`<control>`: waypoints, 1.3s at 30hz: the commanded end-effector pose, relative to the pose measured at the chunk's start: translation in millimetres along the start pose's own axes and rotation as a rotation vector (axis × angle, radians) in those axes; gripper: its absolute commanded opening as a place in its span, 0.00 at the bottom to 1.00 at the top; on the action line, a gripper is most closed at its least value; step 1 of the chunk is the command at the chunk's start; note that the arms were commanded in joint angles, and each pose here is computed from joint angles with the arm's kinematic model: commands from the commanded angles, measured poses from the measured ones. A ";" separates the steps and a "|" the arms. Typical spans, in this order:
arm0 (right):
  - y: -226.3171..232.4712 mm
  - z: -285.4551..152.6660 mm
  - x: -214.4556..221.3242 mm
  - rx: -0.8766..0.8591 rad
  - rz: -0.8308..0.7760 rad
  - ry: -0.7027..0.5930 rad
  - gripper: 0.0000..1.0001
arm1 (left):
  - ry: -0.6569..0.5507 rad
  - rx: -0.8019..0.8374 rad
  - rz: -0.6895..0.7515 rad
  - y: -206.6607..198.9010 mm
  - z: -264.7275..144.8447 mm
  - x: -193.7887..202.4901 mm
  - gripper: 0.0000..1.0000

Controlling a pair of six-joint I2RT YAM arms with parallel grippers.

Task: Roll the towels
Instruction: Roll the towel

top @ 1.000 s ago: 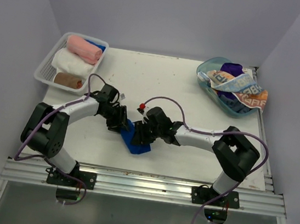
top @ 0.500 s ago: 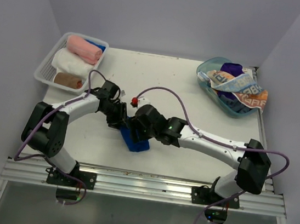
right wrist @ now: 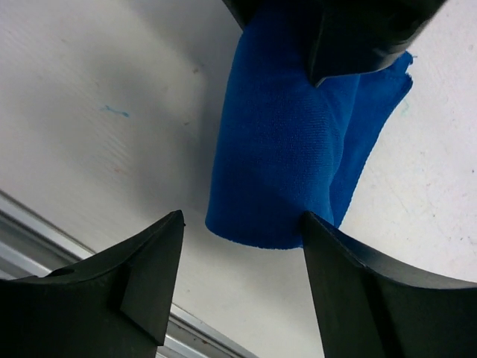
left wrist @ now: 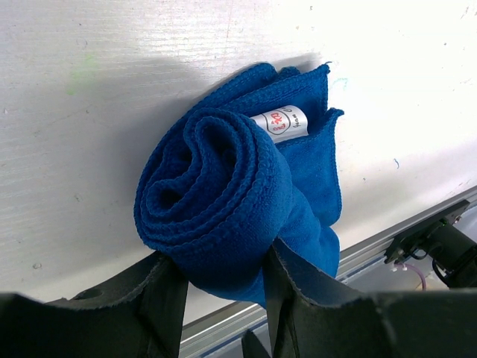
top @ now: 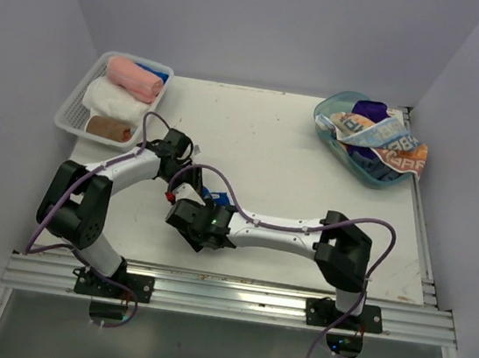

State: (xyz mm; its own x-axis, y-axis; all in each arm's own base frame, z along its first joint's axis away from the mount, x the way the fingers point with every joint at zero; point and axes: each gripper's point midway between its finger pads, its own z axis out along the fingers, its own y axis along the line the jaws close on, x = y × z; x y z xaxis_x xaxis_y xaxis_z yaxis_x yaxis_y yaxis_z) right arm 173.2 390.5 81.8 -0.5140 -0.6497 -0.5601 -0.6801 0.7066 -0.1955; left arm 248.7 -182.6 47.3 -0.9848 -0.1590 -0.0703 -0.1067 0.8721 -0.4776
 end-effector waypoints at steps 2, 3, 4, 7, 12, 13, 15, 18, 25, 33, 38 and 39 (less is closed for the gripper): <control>-4.9 11.6 1.9 0.083 -0.027 0.008 0.65 | -0.010 -0.014 -0.006 -3.3 -1.1 -6.2 0.44; -6.1 14.9 3.9 0.098 -0.028 0.012 0.62 | -0.010 -0.012 -0.005 -3.9 -1.3 -6.5 0.44; -5.6 18.9 7.4 0.109 -0.024 0.021 0.54 | -0.012 -0.010 -0.004 -4.2 -1.2 -7.1 0.44; -9.6 18.0 8.2 0.126 -0.006 0.015 0.28 | -0.012 -0.009 0.002 -5.1 -2.3 -7.6 0.46; -13.3 13.2 7.9 0.039 0.086 -0.014 0.06 | -0.022 -0.008 0.026 -9.0 -8.2 -11.9 0.70; -11.6 12.1 8.2 0.010 0.114 -0.020 0.04 | -0.029 -0.006 0.035 -11.4 -11.4 -14.1 0.73; -9.9 10.4 9.3 -0.082 0.182 -0.031 0.02 | -0.045 -0.006 0.042 -13.8 -16.4 -18.8 0.80; -9.3 8.0 10.7 -0.194 0.299 -0.044 0.00 | -0.070 0.005 0.059 -20.7 -24.3 -25.1 0.83; -9.9 1.7 12.1 -0.373 0.512 -0.077 0.00 | -0.070 0.059 0.069 -30.7 -26.6 -23.5 0.83; -0.2 6.1 18.3 -0.537 0.653 -0.082 0.00 | -0.045 0.099 0.094 -37.3 -19.5 -14.5 0.82; 1.7 5.9 17.3 -0.614 0.724 -0.091 0.00 | -0.021 0.101 0.111 -40.4 -8.0 -8.9 0.80; 1.4 7.3 21.5 -0.618 0.734 -0.084 0.00 | -0.013 0.102 0.116 -41.7 -5.4 -6.5 0.79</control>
State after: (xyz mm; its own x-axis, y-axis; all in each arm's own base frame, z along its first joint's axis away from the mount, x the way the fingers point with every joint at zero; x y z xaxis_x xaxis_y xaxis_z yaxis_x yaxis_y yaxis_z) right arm 176.0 371.8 55.3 -0.8668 -0.0980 -0.4889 -0.4044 0.7117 0.5744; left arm 259.6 -204.7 73.0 -0.9874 -0.1027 -0.1200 -0.0250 0.8520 -0.5229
